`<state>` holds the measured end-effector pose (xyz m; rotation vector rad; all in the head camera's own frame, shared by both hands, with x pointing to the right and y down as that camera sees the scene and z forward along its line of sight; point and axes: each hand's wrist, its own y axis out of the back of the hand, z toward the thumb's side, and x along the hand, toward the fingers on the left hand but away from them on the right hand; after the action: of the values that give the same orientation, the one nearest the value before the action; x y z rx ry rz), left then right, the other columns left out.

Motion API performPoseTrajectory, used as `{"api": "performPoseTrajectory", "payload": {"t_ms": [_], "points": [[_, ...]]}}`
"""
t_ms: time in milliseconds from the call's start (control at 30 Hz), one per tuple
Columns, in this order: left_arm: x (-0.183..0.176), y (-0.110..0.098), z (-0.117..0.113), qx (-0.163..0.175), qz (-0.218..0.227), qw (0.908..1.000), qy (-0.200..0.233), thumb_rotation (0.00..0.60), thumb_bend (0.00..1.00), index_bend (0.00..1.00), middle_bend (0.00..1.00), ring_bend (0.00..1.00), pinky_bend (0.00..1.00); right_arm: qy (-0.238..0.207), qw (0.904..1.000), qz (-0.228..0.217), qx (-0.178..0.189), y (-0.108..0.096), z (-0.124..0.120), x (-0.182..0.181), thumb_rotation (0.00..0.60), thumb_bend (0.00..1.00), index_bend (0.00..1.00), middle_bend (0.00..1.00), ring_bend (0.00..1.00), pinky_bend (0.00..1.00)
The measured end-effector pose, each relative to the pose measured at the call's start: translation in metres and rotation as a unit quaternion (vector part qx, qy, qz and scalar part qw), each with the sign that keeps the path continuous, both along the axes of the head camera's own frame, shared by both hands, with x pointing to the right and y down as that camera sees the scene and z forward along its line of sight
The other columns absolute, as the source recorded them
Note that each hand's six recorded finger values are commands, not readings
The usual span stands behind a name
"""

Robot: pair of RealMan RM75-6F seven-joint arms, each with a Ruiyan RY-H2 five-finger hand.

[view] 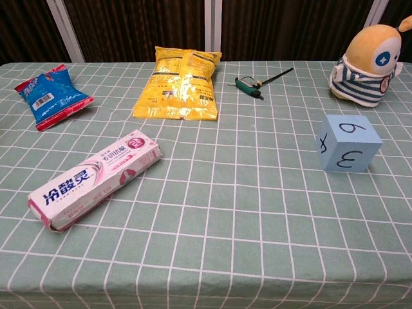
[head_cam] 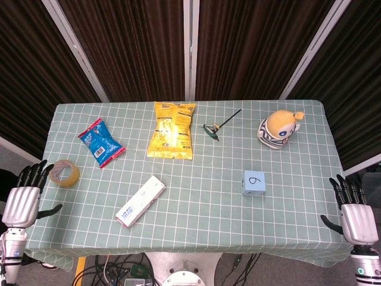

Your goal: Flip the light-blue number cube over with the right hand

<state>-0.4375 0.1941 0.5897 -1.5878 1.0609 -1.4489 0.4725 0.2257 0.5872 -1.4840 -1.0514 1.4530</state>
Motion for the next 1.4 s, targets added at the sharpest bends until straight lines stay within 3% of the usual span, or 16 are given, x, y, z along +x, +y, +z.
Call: {"api": "performPoseTrajectory", "payload": {"t_ms": [267, 367, 467, 500, 533, 567, 633, 700, 800, 867, 967, 1133, 1400], "points": [[0.004, 0.003, 0.001, -0.002, 0.006, 1.0, 0.003, 0.6, 0.0, 0.07, 0.0, 0.0, 0.04, -0.01, 0.9999, -0.002, 0.001, -0.003, -0.006, -0.002, 0.6, 0.09, 0.0, 0.0, 0.0, 0.0], [0.006, 0.002, 0.002, -0.007, 0.008, 0.9999, 0.004, 0.6, 0.0, 0.07, 0.0, 0.0, 0.04, -0.013, 0.9999, -0.001, 0.0, -0.004, -0.008, -0.003, 0.6, 0.16, 0.0, 0.0, 0.0, 0.0], [0.006, 0.002, 0.004, -0.009, 0.009, 0.9999, 0.007, 0.6, 0.0, 0.07, 0.0, 0.0, 0.04, -0.013, 0.9999, -0.001, -0.005, -0.006, -0.009, -0.004, 0.6, 0.58, 0.0, 0.0, 0.0, 0.0], [0.007, 0.002, 0.005, -0.011, 0.009, 0.9999, 0.008, 0.6, 0.0, 0.07, 0.0, 0.0, 0.04, -0.011, 0.9999, -0.001, -0.01, -0.006, -0.008, -0.004, 0.6, 0.79, 0.0, 0.0, 0.0, 0.0], [0.007, 0.003, 0.005, -0.013, 0.01, 0.9998, 0.009, 0.6, 0.0, 0.07, 0.0, 0.0, 0.04, -0.009, 0.9999, 0.001, -0.014, -0.007, -0.007, -0.004, 0.6, 0.93, 0.0, 0.02, 0.01, 0.05], [0.008, 0.004, 0.006, -0.015, 0.012, 0.9998, 0.01, 0.6, 0.0, 0.07, 0.0, 0.0, 0.04, -0.005, 0.9998, 0.002, -0.017, -0.007, -0.007, -0.004, 0.6, 0.98, 0.0, 0.05, 0.05, 0.11], [0.01, 0.006, 0.007, -0.016, 0.015, 0.9997, 0.013, 0.6, 0.0, 0.07, 0.0, 0.0, 0.04, 0.001, 0.9998, 0.007, -0.018, -0.01, -0.006, -0.005, 0.6, 1.0, 0.0, 0.25, 0.29, 0.4], [0.012, 0.009, 0.007, -0.015, 0.018, 0.9996, 0.015, 0.6, 0.0, 0.07, 0.0, 0.0, 0.04, -0.001, 0.9997, 0.009, -0.024, -0.012, -0.004, -0.007, 0.6, 1.0, 0.0, 0.49, 0.55, 0.63], [0.014, 0.012, 0.009, -0.017, 0.018, 0.9995, 0.017, 0.6, 0.0, 0.07, 0.0, 0.0, 0.04, -0.007, 0.9992, 0.007, -0.039, -0.013, 0.0, -0.009, 0.6, 1.0, 0.0, 0.77, 0.75, 0.75], [0.015, 0.013, 0.01, -0.018, 0.02, 0.9995, 0.016, 0.6, 0.0, 0.07, 0.0, 0.0, 0.04, -0.006, 0.9988, 0.005, -0.049, -0.013, 0.003, -0.009, 0.6, 1.0, 0.0, 0.88, 0.82, 0.78], [0.014, 0.014, 0.01, -0.02, 0.021, 0.9995, 0.013, 0.6, 0.0, 0.07, 0.0, 0.0, 0.04, -0.012, 0.9972, 0.003, -0.073, -0.012, 0.006, -0.01, 0.6, 1.0, 0.0, 0.95, 0.87, 0.79], [0.014, 0.012, 0.011, -0.024, 0.024, 0.9994, 0.011, 0.6, 0.0, 0.07, 0.0, 0.0, 0.04, -0.02, 0.9907, 0.0, -0.134, -0.011, 0.017, -0.011, 0.6, 1.0, 0.0, 0.97, 0.88, 0.8], [0.012, 0.015, 0.018, -0.035, 0.022, 0.9991, 0.011, 0.6, 0.0, 0.07, 0.0, 0.0, 0.04, -0.045, 0.9689, -0.017, -0.243, -0.029, 0.044, -0.031, 0.6, 1.0, 0.0, 0.97, 0.88, 0.8]]}}
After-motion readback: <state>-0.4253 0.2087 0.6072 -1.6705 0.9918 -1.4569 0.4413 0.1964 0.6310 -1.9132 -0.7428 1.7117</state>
